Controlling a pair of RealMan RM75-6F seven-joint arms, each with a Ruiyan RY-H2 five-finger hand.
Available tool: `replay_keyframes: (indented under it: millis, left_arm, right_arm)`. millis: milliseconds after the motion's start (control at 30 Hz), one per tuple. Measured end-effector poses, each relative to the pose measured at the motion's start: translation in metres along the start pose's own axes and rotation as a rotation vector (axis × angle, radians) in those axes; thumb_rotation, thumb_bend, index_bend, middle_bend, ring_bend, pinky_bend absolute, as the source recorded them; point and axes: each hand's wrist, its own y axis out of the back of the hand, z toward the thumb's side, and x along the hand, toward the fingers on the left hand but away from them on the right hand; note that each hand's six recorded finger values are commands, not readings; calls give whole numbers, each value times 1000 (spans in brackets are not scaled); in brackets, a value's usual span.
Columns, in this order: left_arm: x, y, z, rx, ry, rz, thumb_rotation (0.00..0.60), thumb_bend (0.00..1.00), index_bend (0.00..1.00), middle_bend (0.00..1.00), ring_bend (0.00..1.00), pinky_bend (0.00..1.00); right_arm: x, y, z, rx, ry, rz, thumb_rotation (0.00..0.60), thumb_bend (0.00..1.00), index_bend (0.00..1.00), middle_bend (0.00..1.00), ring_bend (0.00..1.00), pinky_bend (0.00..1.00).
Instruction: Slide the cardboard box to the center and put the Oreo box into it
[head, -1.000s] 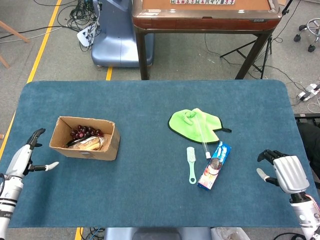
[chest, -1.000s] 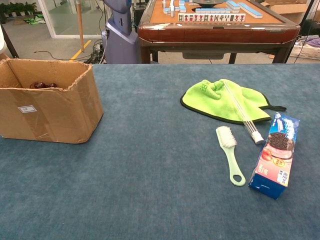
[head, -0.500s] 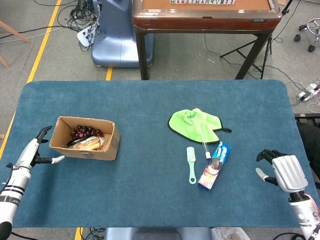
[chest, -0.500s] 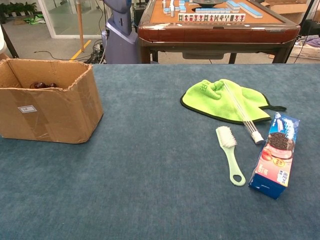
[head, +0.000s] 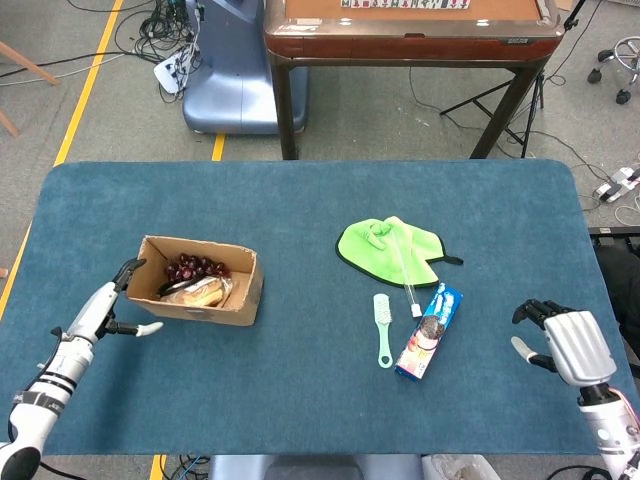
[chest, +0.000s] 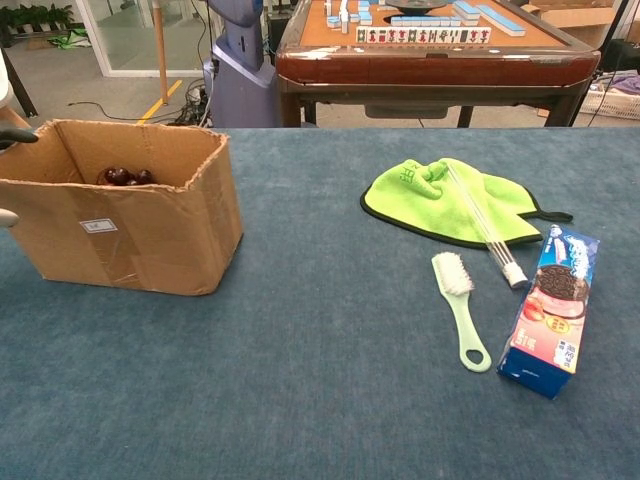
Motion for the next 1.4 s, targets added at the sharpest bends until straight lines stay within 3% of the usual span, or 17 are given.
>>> replay_keyframes:
  millis: [600,1400]
  left_arm:
    - [-23,-33,46,82,-81,-102,600,20,0,0,0,140]
    - [-10,-75,94,38,-174,-258,600,20,0,0,0,140]
  right_arm:
    - [3,1,5,-1,17,-2,600,226,519,491,514,732]
    - [4,4,3,0,6,-5,600,226,519,491,514,732]
